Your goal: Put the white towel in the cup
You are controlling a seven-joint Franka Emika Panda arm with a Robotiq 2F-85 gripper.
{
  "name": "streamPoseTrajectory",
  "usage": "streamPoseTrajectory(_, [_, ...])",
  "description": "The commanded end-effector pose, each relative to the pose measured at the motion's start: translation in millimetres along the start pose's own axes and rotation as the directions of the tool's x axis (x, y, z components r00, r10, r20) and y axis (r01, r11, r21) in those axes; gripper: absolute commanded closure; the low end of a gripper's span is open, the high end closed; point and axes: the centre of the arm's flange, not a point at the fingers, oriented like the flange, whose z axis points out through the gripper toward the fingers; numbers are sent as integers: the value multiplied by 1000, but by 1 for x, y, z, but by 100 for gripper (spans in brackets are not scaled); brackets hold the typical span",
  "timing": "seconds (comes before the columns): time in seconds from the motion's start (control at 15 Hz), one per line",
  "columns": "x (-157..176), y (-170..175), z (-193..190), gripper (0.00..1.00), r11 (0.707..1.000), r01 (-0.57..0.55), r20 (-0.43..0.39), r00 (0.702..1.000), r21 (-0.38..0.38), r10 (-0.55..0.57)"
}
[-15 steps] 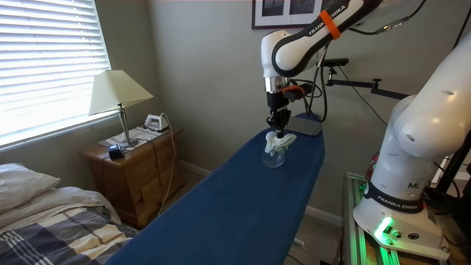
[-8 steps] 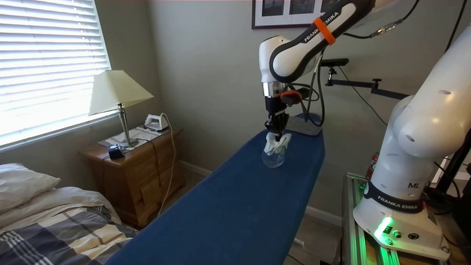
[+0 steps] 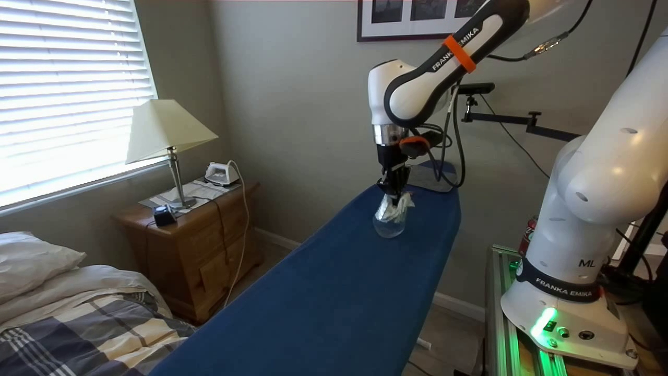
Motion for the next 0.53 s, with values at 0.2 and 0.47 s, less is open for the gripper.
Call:
streamPoseTrajectory(0.2, [-3, 3, 7, 100, 1000, 26, -16, 1000, -13, -26])
streamPoseTrajectory(0.47, [-1, 3, 7, 100, 1000, 28, -24, 999, -13, -28])
